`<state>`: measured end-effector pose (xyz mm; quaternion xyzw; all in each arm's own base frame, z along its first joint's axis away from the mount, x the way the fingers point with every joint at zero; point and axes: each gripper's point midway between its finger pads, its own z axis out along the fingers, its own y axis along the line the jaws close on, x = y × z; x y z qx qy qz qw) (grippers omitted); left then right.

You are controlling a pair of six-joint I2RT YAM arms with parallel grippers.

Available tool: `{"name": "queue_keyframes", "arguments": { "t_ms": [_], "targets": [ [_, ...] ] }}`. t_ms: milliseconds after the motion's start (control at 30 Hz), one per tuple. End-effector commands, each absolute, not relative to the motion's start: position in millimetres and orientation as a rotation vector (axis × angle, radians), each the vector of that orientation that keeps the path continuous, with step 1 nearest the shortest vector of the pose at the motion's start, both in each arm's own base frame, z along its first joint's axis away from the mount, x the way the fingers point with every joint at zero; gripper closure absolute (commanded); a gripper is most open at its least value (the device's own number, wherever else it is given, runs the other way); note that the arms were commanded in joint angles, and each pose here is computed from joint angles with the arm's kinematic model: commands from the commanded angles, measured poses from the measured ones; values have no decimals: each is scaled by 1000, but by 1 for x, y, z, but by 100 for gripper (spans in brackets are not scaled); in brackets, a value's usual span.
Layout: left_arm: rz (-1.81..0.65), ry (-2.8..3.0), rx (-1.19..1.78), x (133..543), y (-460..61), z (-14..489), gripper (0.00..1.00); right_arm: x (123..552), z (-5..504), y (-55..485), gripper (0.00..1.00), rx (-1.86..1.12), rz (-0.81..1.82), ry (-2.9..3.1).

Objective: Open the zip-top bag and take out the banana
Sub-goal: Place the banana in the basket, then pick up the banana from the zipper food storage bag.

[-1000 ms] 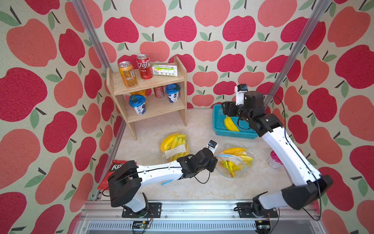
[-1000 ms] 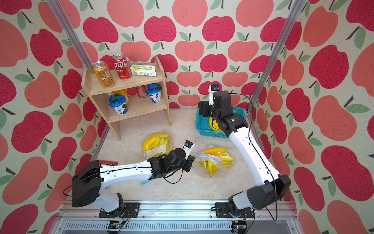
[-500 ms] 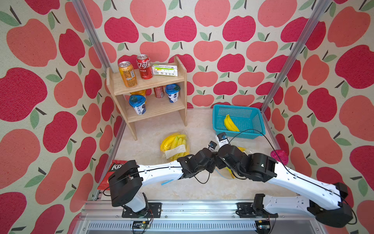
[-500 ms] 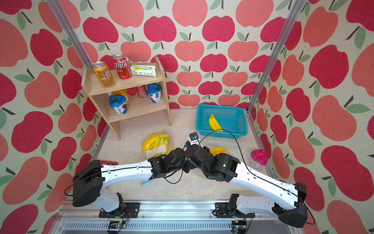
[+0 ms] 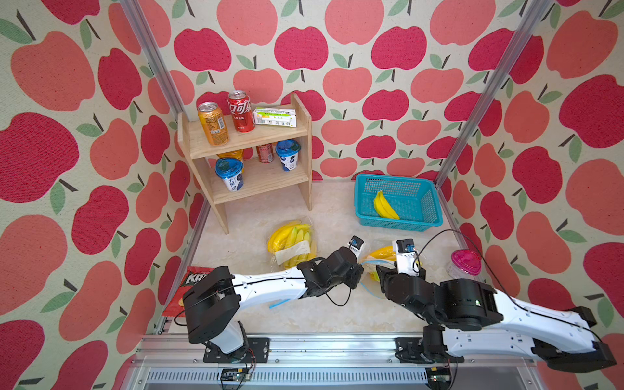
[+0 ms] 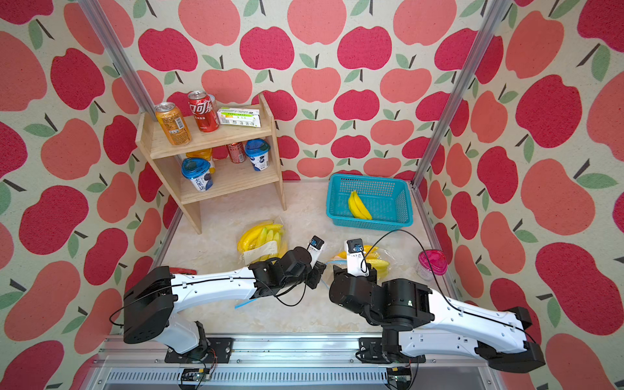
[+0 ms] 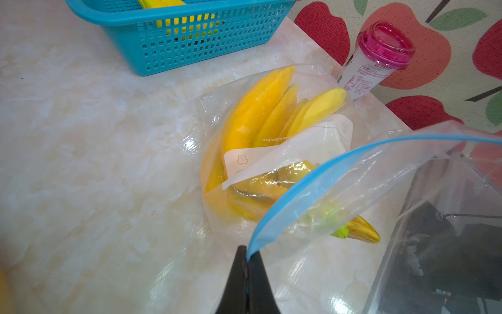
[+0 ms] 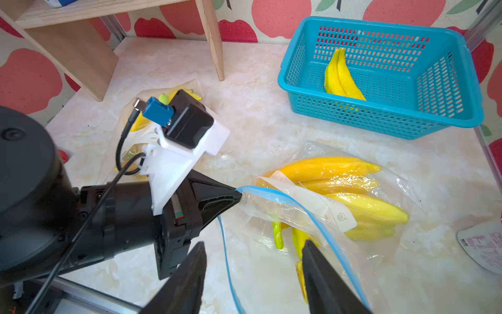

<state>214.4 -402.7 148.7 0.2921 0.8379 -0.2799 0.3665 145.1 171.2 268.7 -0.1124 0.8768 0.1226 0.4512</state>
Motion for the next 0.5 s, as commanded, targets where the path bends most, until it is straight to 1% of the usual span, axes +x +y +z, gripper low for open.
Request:
{"name": "queue_keyframes", "arguments": {
  "t_ms": [0, 67, 200, 300, 467],
  "targets": [
    [-797, 2095, 721, 215, -408, 172, 100, 137, 262, 144, 44, -206, 275, 2252],
    [-829, 2078, 724, 213, -411, 175, 100, 127, 246, 145, 45, -212, 273, 2342],
    [-893, 2050, 728, 210, -418, 185, 100, 117, 220, 174, 46, -311, 273, 2416],
    [-916, 2050, 721, 207, -416, 189, 100, 116, 214, 173, 48, -300, 227, 2439],
    [-946, 2027, 711, 204, -414, 198, 100, 108, 206, 156, 54, -224, 325, 2477]
  ]
}}
